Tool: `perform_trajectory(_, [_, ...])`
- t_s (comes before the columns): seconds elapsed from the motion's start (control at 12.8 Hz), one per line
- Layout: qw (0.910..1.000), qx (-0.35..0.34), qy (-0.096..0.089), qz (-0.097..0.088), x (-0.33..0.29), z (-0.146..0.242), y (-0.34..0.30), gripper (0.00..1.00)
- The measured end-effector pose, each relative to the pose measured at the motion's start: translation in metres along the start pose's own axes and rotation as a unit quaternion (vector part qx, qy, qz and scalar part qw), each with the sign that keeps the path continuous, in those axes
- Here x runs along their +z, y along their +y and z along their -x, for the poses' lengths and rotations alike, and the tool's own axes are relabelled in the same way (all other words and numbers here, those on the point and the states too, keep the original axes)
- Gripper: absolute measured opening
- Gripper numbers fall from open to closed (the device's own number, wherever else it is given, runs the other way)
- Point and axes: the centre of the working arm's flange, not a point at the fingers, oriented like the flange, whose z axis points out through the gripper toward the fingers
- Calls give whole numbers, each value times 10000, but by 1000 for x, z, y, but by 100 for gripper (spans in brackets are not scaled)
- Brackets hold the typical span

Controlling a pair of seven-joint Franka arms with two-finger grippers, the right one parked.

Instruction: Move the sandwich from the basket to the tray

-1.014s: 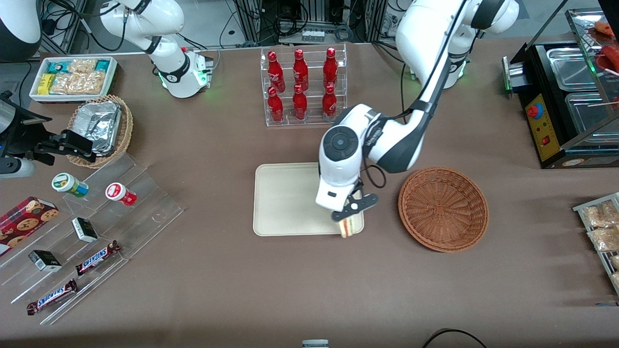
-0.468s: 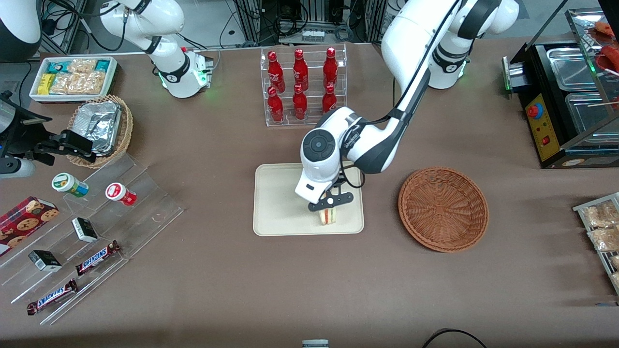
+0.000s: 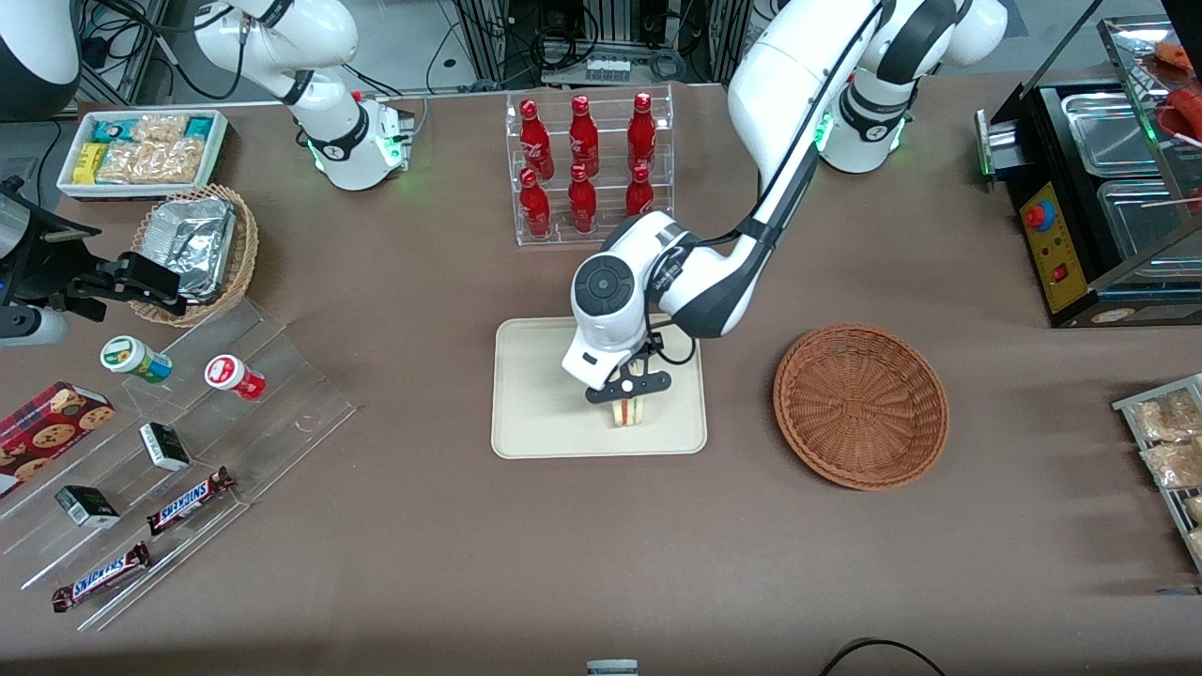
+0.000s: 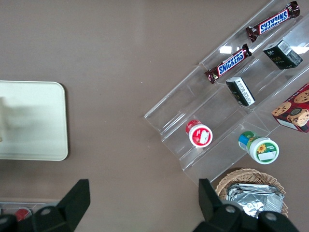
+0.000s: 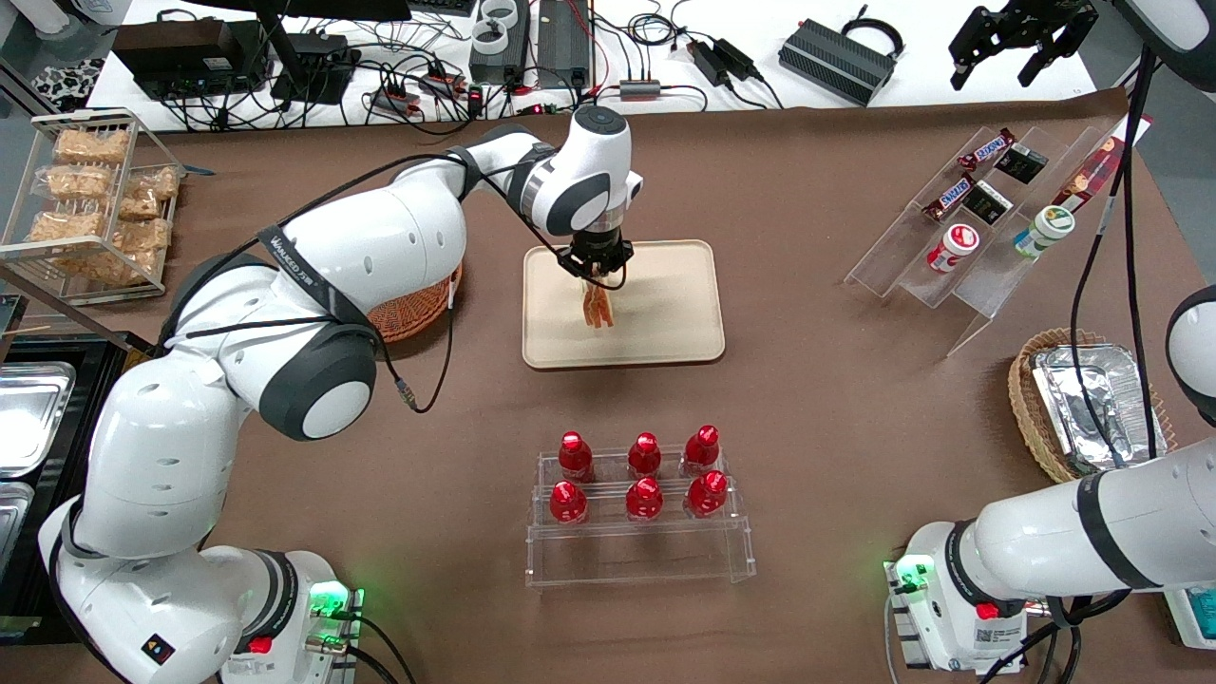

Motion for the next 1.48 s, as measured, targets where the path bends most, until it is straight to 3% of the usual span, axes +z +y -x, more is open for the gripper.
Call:
perform_trajectory(0.47, [9998,178,-66,-89,16,3,2,14])
perform_trajectory(0.86, [9998,179,-75,-104,10,2,3,62])
perform_trajectory(1.09, [10000,-40,-26,-70,-32,-1,-2,96])
perform_trajectory(1.33, [9992,-360,156,51,-109,-8,-27,100])
perform_trajectory(1.48, [9969,-769,153,37,-164,-18,-65,100])
